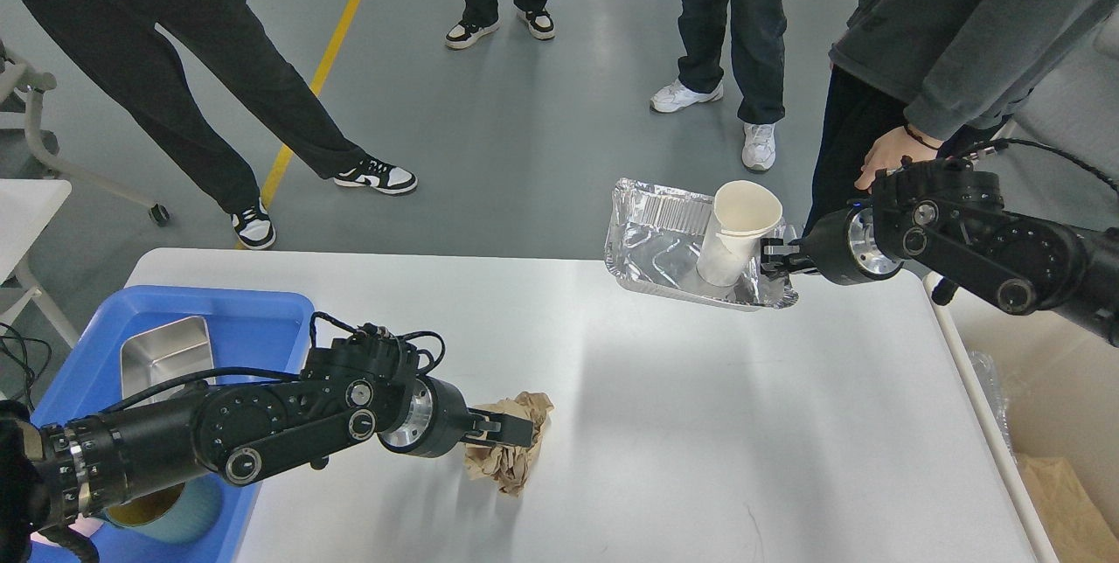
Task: Tidy desktop
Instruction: 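Reach the left gripper to the crumpled brown paper bag and grasp it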
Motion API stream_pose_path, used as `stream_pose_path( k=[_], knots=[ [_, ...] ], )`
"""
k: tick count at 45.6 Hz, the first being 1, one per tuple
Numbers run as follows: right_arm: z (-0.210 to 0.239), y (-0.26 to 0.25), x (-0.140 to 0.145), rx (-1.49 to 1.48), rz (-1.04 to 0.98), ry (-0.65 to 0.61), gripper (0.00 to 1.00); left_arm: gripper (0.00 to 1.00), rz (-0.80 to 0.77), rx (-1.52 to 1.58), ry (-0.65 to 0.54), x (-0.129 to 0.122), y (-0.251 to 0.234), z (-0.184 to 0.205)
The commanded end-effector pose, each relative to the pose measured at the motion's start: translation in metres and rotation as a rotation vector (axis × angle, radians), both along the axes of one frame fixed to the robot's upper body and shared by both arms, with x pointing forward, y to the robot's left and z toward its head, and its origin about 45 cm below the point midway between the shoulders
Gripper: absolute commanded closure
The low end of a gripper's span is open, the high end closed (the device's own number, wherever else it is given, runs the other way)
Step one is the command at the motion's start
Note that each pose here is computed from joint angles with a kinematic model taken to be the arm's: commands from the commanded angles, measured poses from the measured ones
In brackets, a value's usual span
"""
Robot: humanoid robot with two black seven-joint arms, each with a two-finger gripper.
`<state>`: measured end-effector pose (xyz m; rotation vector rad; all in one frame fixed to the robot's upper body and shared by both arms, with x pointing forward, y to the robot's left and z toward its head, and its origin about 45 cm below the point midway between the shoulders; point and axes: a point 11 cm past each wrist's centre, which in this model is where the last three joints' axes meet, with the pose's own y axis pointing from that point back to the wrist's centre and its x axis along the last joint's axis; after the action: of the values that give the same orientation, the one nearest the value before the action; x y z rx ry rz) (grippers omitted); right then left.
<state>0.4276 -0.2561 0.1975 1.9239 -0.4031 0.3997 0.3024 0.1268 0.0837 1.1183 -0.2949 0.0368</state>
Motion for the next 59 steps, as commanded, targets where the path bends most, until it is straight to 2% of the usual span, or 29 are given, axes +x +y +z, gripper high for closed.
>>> stream_pose_path(
  k=[1, 13, 17, 24, 28, 29, 33, 40, 47, 59],
  knots=[
    [-0.001, -0.002, -0.001, -0.001, -0.003, 0.002, 1.00, 0.08, -0.004, 0.018, 0.000, -0.003, -0.003, -0.010],
    [-0.001, -0.006, -0.002, -0.001, -0.008, 0.003, 1.00, 0.25, -0.024, 0.049, -0.015, -0.006, -0.006, -0.017],
    [-0.002, -0.006, -0.003, -0.001, -0.009, 0.005, 1.00, 0.34, -0.033, 0.057, -0.015, -0.008, -0.010, -0.017],
    [-0.003, -0.006, -0.004, 0.001, -0.010, 0.006, 1.00, 0.41, -0.027, 0.077, -0.017, -0.006, -0.008, -0.019],
    [-0.004, -0.006, -0.004, 0.001, -0.010, 0.007, 1.00, 0.52, -0.030, 0.084, -0.011, -0.007, -0.008, -0.019],
    [-0.003, -0.006, -0.004, 0.001, -0.010, 0.006, 1.00, 0.59, -0.030, 0.086, -0.010, -0.007, -0.008, -0.019],
    [-0.003, -0.006, -0.004, 0.001, -0.010, 0.006, 1.00, 0.79, -0.031, 0.087, -0.007, -0.007, -0.007, -0.019],
    [-0.003, -0.006, -0.004, 0.001, -0.010, 0.006, 1.00, 0.97, -0.047, 0.090, 0.002, -0.006, -0.008, -0.016],
    [-0.003, -0.006, -0.004, 0.001, -0.011, 0.006, 1.00, 0.98, -0.076, 0.089, 0.034, -0.006, -0.008, -0.007],
    [-0.003, -0.005, -0.003, 0.003, -0.010, 0.005, 1.00, 0.98, -0.125, 0.070, 0.040, 0.007, -0.006, 0.036]
  ],
)
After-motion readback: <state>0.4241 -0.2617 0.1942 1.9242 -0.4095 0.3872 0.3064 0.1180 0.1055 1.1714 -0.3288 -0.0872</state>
